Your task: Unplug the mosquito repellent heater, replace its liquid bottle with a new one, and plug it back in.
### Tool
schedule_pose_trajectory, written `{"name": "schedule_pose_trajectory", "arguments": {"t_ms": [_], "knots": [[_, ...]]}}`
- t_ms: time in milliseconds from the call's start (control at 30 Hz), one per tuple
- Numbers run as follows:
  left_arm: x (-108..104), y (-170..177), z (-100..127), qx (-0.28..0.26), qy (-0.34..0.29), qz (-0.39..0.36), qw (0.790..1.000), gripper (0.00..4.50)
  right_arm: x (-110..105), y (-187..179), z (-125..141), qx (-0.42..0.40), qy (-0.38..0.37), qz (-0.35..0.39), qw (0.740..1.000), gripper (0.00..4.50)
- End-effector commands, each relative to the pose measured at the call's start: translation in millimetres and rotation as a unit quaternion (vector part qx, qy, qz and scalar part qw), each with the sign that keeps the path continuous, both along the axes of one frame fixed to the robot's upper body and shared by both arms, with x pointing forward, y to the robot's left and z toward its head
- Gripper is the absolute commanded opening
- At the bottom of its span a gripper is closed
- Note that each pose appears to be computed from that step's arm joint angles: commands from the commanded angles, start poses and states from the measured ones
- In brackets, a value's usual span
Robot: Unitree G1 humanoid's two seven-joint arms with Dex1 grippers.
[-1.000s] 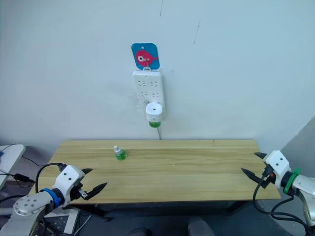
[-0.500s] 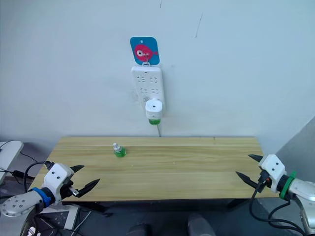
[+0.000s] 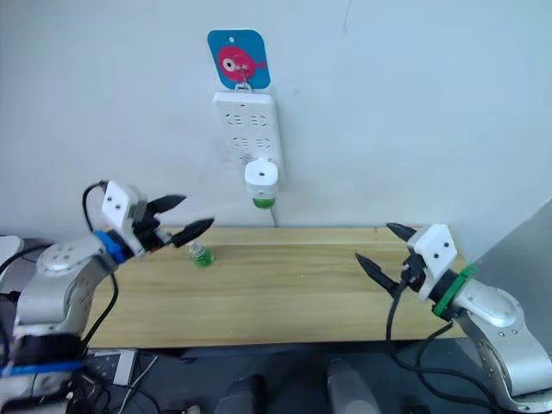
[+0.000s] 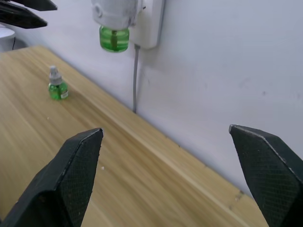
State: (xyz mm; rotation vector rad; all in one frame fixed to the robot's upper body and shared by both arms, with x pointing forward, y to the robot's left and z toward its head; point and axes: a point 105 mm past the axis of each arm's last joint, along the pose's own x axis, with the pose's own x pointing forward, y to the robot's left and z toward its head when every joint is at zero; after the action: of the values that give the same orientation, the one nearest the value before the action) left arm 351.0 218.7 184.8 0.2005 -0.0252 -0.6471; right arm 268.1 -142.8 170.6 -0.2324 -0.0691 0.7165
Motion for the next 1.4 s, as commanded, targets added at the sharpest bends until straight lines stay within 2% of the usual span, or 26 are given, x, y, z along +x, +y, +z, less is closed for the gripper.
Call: {"name": "schedule_pose_trajectory", "arguments": {"t_ms": [33, 400, 500, 567, 1000, 1367, 1400], "knots": [[8, -7, 19, -0.019, -0.015, -0.013, 1.0, 4.5, -7, 19, 17, 0.01, -0.02, 0.019, 1.0, 4.46], [33, -16, 47, -0.057, -0.035, -0.035, 0.997, 4.5, -11, 41, 33, 0.037, -0.027, 0.03, 0.998, 4.46], [39, -22, 53, -0.066, -0.041, -0.047, 0.996, 3.87, -13, 44, 35, 0.042, -0.024, 0.034, 0.998, 4.5], [43, -26, 53, -0.063, -0.041, -0.051, 0.996, 3.29, -14, 46, 36, 0.044, -0.023, 0.037, 0.998, 4.5], [59, -57, 63, -0.066, -0.047, -0.114, 0.99, 3.29, -18, 58, 48, 0.054, -0.033, 0.048, 0.997, 4.5], [51, -74, 75, -0.056, -0.028, -0.188, 0.98, 3.29, -19, 65, 52, 0.077, -0.035, 0.054, 0.995, 4.5], [50, -74, 75, -0.053, -0.028, -0.19, 0.98, 3.11, -19, 66, 52, 0.078, -0.035, 0.054, 0.995, 4.5]]}}
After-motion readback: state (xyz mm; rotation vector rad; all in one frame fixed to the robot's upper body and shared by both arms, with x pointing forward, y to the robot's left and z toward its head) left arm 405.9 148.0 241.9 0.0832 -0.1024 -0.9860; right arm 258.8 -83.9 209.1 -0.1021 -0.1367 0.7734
